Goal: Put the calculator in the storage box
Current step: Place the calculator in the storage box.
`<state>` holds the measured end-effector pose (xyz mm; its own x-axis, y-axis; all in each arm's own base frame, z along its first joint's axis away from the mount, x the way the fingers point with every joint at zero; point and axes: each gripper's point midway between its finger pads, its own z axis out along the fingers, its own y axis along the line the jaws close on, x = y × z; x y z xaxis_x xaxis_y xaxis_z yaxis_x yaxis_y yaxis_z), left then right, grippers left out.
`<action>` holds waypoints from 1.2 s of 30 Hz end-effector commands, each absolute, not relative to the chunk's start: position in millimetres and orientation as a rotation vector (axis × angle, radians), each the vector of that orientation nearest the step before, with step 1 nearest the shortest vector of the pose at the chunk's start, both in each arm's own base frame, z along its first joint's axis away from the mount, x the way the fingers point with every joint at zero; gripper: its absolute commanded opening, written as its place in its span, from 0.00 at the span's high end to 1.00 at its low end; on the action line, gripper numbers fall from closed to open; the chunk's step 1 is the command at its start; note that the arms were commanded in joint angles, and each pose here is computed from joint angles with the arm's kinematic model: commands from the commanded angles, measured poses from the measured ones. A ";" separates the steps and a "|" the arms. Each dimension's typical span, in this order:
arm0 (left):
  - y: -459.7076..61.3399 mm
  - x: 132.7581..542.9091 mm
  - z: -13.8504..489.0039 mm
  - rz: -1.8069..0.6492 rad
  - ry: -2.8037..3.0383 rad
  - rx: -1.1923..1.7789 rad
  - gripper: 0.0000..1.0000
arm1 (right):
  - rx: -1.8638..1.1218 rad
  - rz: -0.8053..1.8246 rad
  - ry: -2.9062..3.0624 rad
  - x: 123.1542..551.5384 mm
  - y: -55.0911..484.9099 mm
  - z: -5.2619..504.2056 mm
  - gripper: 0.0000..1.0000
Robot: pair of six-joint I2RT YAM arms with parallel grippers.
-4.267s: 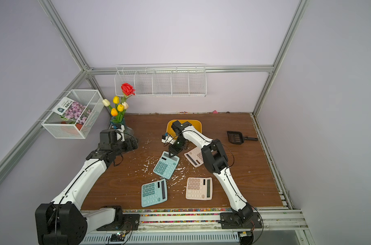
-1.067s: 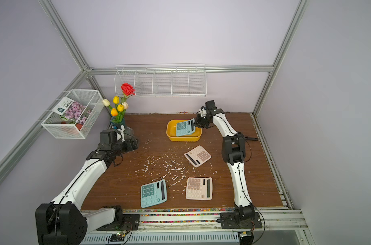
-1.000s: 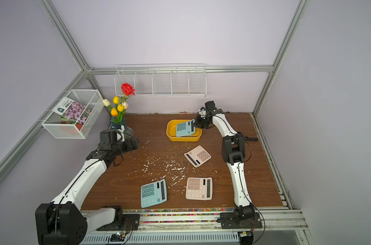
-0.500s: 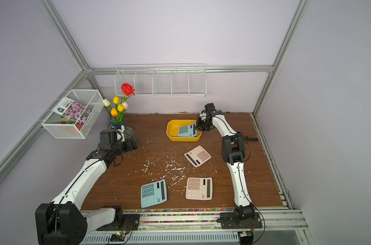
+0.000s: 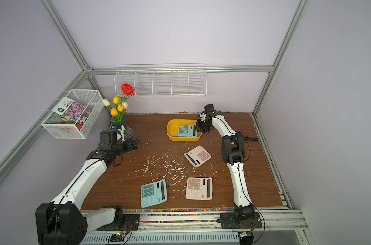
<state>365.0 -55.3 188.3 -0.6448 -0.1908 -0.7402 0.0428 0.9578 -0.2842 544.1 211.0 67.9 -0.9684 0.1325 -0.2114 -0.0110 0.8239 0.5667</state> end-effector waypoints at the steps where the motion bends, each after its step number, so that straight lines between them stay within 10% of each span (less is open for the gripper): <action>1: -53.6 367.2 187.1 -0.354 2.243 -0.112 0.11 | 0.109 0.777 2.796 535.6 199.6 72.8 0.71; 24: -53.3 366.2 188.1 -0.352 2.239 -0.110 0.10 | 0.011 0.731 2.612 538.3 207.8 159.4 0.61; 36: -53.4 364.9 194.4 -0.355 2.220 -0.110 0.10 | -0.029 0.886 2.518 418.0 231.7 228.3 0.62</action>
<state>365.0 -55.2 188.5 -0.6445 -0.1914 -0.7403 0.0423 0.9578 -0.2845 437.9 221.7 226.9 -0.8885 0.1101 -0.4455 -0.1742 0.8173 0.5493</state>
